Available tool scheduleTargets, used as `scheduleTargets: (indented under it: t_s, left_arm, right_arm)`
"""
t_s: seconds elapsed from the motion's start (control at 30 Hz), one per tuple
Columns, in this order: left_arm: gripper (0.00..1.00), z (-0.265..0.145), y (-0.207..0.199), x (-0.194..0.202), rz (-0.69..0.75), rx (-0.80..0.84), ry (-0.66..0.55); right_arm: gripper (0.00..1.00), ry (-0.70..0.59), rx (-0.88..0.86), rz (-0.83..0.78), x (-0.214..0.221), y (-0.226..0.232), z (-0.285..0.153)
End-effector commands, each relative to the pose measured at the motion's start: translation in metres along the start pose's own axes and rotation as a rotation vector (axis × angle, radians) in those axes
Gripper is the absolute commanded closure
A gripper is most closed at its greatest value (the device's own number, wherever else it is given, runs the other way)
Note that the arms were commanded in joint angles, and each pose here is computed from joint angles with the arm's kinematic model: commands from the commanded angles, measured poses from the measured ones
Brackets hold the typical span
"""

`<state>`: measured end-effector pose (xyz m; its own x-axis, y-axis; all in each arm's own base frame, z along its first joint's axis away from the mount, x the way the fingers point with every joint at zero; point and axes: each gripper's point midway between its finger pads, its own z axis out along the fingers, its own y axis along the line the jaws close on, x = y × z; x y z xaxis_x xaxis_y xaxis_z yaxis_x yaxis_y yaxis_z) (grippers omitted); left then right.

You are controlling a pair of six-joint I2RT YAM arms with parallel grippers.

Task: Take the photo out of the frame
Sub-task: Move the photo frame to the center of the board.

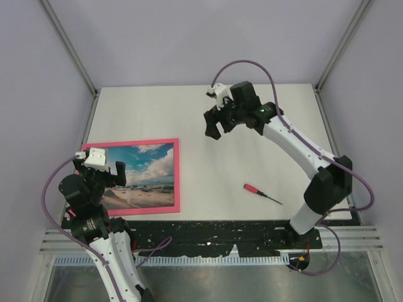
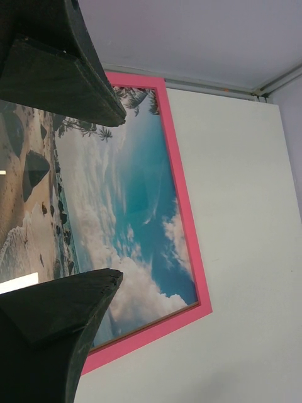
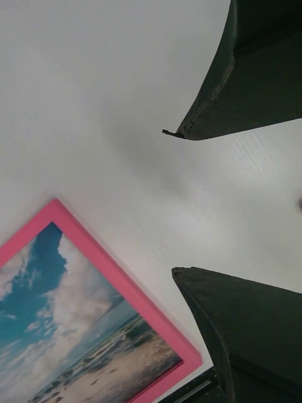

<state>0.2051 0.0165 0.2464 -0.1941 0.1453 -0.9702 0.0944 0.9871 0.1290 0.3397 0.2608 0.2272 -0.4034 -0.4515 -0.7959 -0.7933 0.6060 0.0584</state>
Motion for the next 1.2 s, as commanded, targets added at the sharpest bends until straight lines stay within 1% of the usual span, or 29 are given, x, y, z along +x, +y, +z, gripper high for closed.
scheduleTargets:
  t_s: [0.0,0.03,0.07,0.1,0.13,0.17,0.2,0.23,0.27,0.47,0.67,0.83,0.87,1.03,1.1,1.17]
  left_arm:
    - [0.0,-0.003,0.002,-0.012,0.021,-0.014,-0.042]
    - [0.0,-0.003,0.001,-0.012,0.019,-0.007,-0.041]
    - [0.0,-0.003,0.0,-0.012,0.019,-0.003,-0.039]
    - [0.0,-0.004,0.0,-0.012,0.019,0.0,-0.039]
    - [0.0,-0.003,-0.001,-0.012,0.02,0.003,-0.038]
    - [0.0,-0.003,-0.001,-0.012,0.021,0.006,-0.035]
    - [0.0,-0.003,0.0,-0.011,0.017,0.007,-0.031]
    - [0.0,-0.001,0.0,-0.01,0.012,0.007,-0.024]
    - [0.0,-0.001,0.0,-0.01,0.008,0.01,-0.02]
    - [0.0,0.002,0.001,-0.009,-0.017,0.025,0.012]
    - [0.0,0.003,0.0,-0.007,-0.026,0.035,0.024]
    - [0.0,0.003,0.001,-0.007,-0.026,0.035,0.03]
    - [0.0,0.003,0.0,-0.007,-0.026,0.038,0.029]
    - [0.0,0.002,-0.001,-0.009,-0.02,0.04,0.021]
    - [0.0,0.002,0.001,-0.008,-0.018,0.031,0.023]
    - [0.0,0.001,0.001,-0.008,-0.018,0.03,0.023]
  right_arm:
    - [0.15,0.124,-0.105,0.194,0.0,0.035,0.077]
    - [0.14,0.102,-0.089,0.204,-0.015,0.034,0.083]
    - [0.15,0.153,-0.096,0.253,-0.001,0.038,0.107]
    - [0.15,0.127,-0.103,0.291,-0.018,0.04,0.112]
    - [0.16,0.173,-0.111,0.331,-0.005,0.041,0.133]
    - [0.16,0.155,-0.125,0.37,-0.019,0.043,0.135]
    - [0.17,0.202,-0.122,0.413,-0.005,0.042,0.153]
    - [0.17,0.19,-0.119,0.447,-0.015,0.042,0.156]
    - [0.17,0.222,-0.104,0.466,-0.004,0.041,0.169]
    - [0.17,0.28,-0.071,0.552,0.018,0.046,0.197]
    - [0.21,0.31,-0.09,0.639,0.028,0.055,0.211]
    - [0.24,0.33,-0.097,0.604,0.035,0.075,0.222]
    - [0.26,0.337,-0.098,0.6,0.037,0.079,0.225]
    - [0.29,0.362,-0.048,0.573,0.049,0.088,0.233]
    - [0.33,0.362,-0.033,0.563,0.051,0.09,0.234]
    - [0.39,0.368,-0.024,0.566,0.053,0.093,0.236]
